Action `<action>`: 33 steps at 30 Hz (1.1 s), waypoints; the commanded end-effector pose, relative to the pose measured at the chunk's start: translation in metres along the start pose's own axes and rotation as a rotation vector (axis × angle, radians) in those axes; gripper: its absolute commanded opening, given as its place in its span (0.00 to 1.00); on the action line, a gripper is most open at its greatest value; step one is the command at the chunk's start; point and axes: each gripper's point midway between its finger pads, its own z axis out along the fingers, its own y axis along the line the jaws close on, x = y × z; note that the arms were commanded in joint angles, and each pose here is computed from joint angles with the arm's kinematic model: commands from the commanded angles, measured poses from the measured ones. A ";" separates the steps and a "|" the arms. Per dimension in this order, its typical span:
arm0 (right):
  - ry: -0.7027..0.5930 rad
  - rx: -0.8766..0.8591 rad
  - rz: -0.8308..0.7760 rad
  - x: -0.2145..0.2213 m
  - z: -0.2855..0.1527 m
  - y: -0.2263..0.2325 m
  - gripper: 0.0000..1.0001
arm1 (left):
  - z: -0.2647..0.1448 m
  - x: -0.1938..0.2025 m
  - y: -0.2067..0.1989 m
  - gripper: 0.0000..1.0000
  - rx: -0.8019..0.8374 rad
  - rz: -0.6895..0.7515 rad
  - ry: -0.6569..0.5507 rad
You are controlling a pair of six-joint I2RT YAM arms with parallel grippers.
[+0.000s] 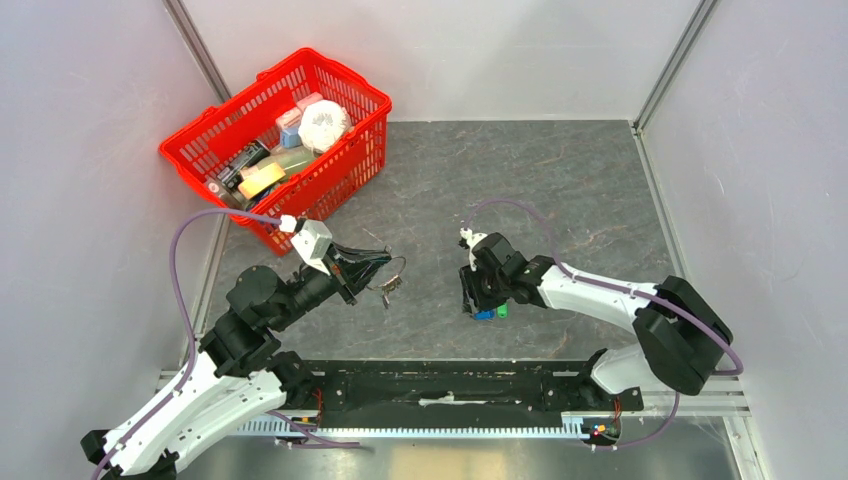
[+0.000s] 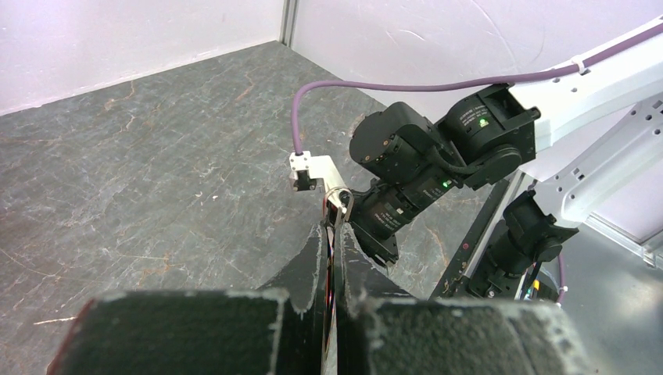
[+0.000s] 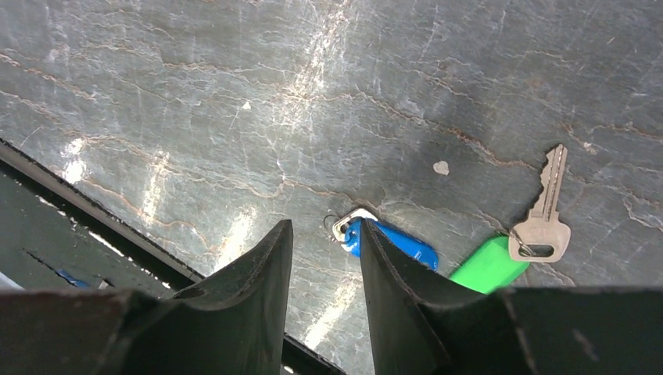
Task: Put the keys on the keyring
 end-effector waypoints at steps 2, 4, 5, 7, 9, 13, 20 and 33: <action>-0.044 0.012 0.008 -0.009 -0.012 0.000 0.44 | -0.001 -0.016 -0.004 0.02 0.012 0.001 -0.049; -0.036 0.019 0.007 -0.007 -0.013 -0.002 0.44 | -0.001 -0.016 -0.004 0.02 0.013 0.000 -0.049; -0.029 0.019 0.006 -0.005 -0.013 -0.002 0.44 | -0.001 -0.016 -0.004 0.02 0.012 0.000 -0.049; -0.019 0.012 0.007 -0.003 -0.012 -0.001 0.43 | -0.001 -0.015 -0.004 0.02 0.012 0.000 -0.048; -0.009 0.007 0.003 0.000 -0.010 -0.001 0.43 | 0.000 -0.015 -0.004 0.02 0.014 0.000 -0.047; 0.005 -0.007 0.005 0.003 -0.007 0.001 0.43 | 0.000 -0.015 -0.005 0.02 0.016 -0.001 -0.046; 0.037 -0.019 0.004 0.007 0.000 0.003 0.40 | 0.000 -0.014 -0.004 0.02 0.015 -0.002 -0.044; 0.031 -0.002 0.001 0.002 0.001 0.001 0.35 | 0.001 -0.014 -0.004 0.02 0.014 -0.001 -0.043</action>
